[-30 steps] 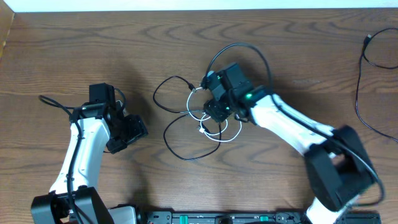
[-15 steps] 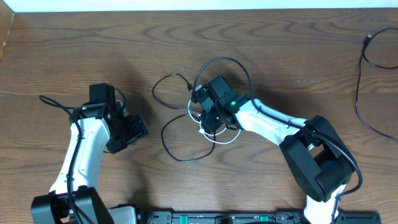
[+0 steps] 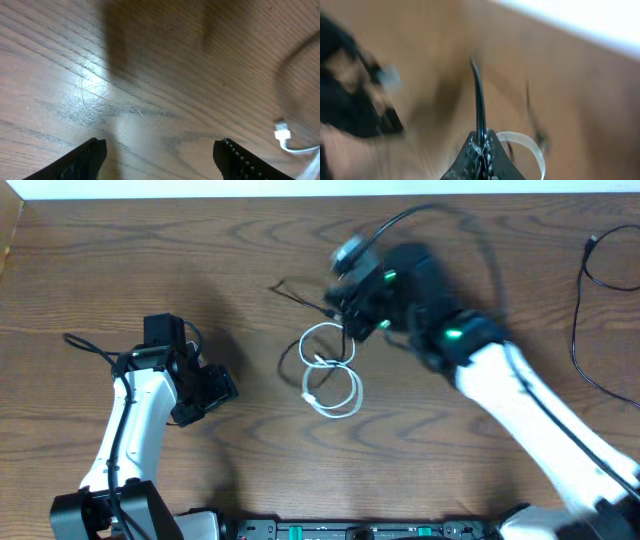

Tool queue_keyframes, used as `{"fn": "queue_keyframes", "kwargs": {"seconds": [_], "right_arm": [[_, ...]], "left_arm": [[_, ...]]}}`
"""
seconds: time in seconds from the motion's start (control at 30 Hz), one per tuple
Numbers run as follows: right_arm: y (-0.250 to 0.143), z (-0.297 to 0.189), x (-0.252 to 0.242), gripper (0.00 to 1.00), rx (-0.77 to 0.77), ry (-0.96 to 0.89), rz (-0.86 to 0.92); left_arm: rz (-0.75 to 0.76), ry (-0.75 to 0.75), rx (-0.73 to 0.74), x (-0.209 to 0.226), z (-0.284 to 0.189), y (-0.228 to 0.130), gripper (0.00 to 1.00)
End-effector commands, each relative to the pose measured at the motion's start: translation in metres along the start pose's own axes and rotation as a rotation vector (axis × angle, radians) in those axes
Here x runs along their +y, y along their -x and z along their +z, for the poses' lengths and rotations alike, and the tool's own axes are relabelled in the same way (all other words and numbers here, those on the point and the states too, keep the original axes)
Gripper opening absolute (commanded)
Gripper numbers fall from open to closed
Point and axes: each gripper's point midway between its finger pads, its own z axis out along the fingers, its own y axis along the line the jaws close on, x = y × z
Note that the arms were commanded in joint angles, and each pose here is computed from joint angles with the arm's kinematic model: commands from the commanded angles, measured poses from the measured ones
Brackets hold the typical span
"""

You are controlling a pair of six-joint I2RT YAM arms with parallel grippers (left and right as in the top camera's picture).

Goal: Untangle cables
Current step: 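Grasp the black cable among the white loops with the right gripper, then pull the black cable up and right out of the white loops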

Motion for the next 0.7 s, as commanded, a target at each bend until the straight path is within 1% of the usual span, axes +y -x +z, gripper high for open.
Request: {"fn": "queue_keyframes", "kwargs": {"seconds": [0.0, 0.1, 0.33, 0.4, 0.43, 0.53, 0.57, 0.6, 0.67], "right_arm": [[0.056, -0.052, 0.006, 0.01, -0.181, 0.015, 0.042], [0.093, -0.091, 0.006, 0.01, -0.330, -0.009, -0.006], [0.159, -0.174, 0.000, 0.01, -0.643, -0.084, -0.117], [0.168, -0.192, -0.003, 0.01, -0.699, -0.097, -0.107], [0.173, -0.203, -0.008, 0.01, -0.729, -0.103, -0.074], [0.178, -0.213, -0.012, 0.01, -0.760, -0.059, 0.009], [0.180, -0.217, -0.010, 0.01, -0.770, -0.027, 0.018], [0.182, -0.221, -0.008, 0.01, -0.782, -0.008, 0.016], [0.190, -0.234, -0.011, 0.01, -0.833, -0.009, 0.001]], "left_arm": [[-0.010, 0.005, 0.003, 0.002, 0.000, -0.001, 0.74], [-0.010, 0.005, 0.002, 0.002, 0.000, -0.001, 0.74], [-0.010, 0.005, 0.002, 0.002, 0.000, -0.001, 0.74], [-0.010, 0.005, 0.002, 0.002, 0.000, -0.001, 0.74], [-0.010, 0.005, 0.002, 0.002, 0.000, -0.001, 0.74], [-0.010, 0.005, 0.002, 0.002, 0.000, 0.000, 0.74], [-0.010, 0.005, 0.002, 0.002, 0.000, 0.000, 0.75], [-0.010, 0.005, 0.002, 0.002, 0.000, 0.000, 0.74], [-0.010, 0.005, 0.002, 0.002, 0.000, 0.000, 0.74]]}}
